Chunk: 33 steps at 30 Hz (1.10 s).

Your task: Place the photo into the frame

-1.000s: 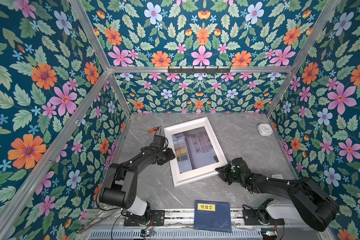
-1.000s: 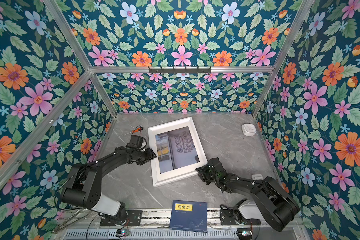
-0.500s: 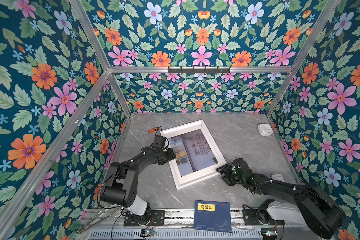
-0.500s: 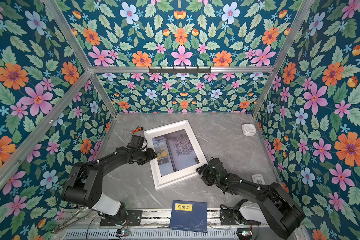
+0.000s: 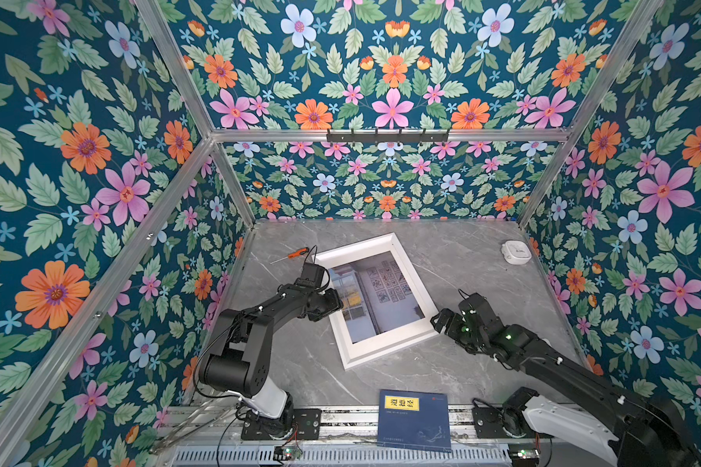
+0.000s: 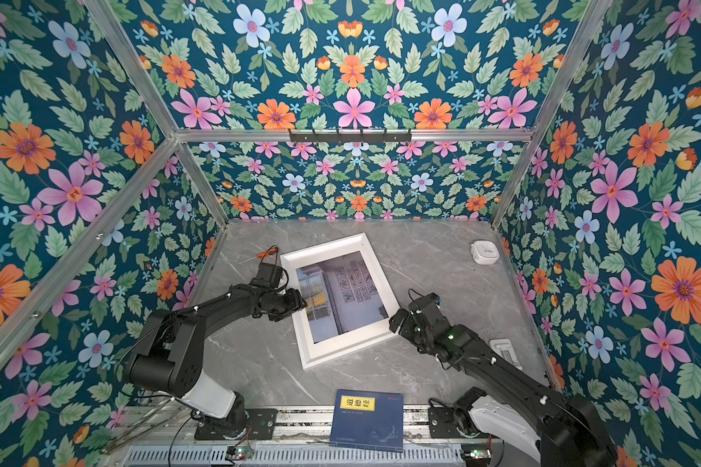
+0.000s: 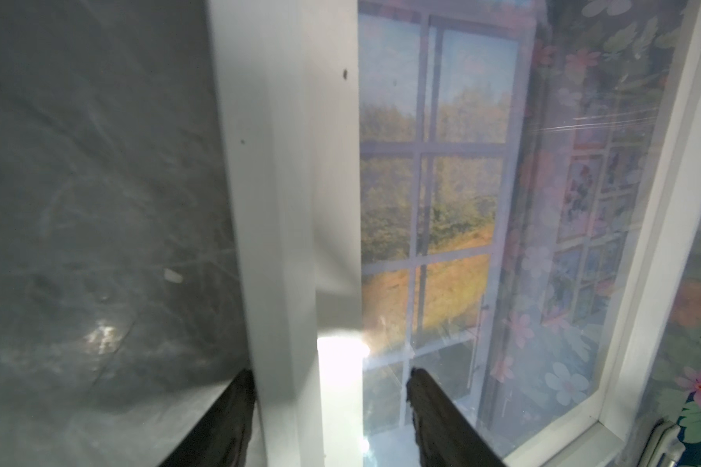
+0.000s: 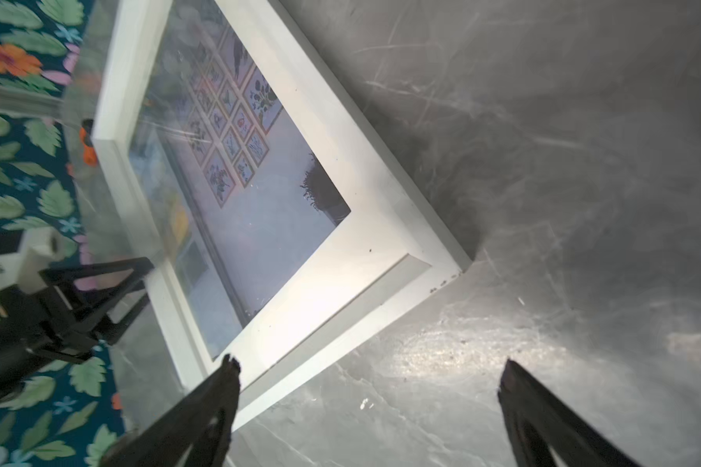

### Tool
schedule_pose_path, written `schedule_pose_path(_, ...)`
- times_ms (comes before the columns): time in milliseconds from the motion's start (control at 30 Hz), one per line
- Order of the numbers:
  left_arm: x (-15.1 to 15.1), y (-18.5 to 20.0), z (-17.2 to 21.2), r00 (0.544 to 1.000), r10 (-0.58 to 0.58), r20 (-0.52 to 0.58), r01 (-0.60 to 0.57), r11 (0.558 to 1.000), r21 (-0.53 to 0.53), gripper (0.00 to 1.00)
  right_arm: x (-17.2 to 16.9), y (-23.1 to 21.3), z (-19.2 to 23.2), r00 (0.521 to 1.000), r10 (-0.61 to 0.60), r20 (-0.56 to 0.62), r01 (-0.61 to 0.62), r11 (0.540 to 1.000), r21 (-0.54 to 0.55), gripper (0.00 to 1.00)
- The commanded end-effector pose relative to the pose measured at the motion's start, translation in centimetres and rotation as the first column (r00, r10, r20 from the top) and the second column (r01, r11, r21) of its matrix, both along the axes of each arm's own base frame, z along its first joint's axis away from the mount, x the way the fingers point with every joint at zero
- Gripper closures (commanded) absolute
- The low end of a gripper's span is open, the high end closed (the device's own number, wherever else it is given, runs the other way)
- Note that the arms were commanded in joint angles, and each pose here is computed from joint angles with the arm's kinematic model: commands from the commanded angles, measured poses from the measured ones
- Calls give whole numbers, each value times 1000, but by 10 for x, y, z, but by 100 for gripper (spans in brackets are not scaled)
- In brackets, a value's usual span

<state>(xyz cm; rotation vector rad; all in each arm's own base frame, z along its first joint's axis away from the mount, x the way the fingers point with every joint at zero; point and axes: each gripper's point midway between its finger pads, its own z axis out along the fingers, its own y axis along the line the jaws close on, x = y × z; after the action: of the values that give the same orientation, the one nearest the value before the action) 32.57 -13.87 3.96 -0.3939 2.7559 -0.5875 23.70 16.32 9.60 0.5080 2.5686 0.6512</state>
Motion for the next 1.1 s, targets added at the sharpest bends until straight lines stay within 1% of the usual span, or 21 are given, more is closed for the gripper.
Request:
schedule_pose_path(0, 3, -2, 1, 1000, -8, 4, 8, 1000, 1, 37, 8, -2, -6, 987, 162, -2, -160, 971, -177, 1)
schedule_pose_path(67, 5, -2, 0, 1000, -12, -1, 12, 1000, 10, 37, 18, 5, -13, 973, 227, -34, -229, 945, -233, 1)
schedule_pose_path(167, 8, -2, -1, 1000, -18, -2, 18, 1000, 20, 37, 30, 13, -30, 951, 296, -96, -311, 910, -276, 1)
schedule_pose_path(233, 11, -2, -1, 1000, -21, 3, 21, 999, 26, 37, 35, 16, -39, 945, 308, -112, -328, 898, -292, 1)
schedule_pose_path(333, 17, -2, -4, 1000, -29, -2, 29, 999, 36, 37, 40, 17, -48, 946, 310, -98, -325, 900, -289, 1)
schedule_pose_path(500, 31, -6, -6, 999, -41, 1, 41, 998, 41, 37, 35, 16, -54, 950, 291, -114, -310, 923, -227, 1)
schedule_pose_path(733, 65, -18, -2, 997, -71, 20, 70, 997, 42, 37, 18, 29, -55, 953, 290, -91, -296, 952, -75, 1)
schedule_pose_path(833, 79, -25, -2, 996, -86, 18, 86, 996, 33, 37, 12, 32, -61, 958, 269, -99, -272, 962, -24, 1)
schedule_pose_path(1000, 87, -33, -7, 996, -90, 16, 90, 996, -1, 38, 7, 31, -64, 963, 243, -120, -244, 970, 1, 1)
schedule_pose_path(1067, 87, -33, -10, 996, -88, 12, 88, 996, -3, 38, 4, 35, -63, 964, 237, -119, -233, 971, 45, 1)
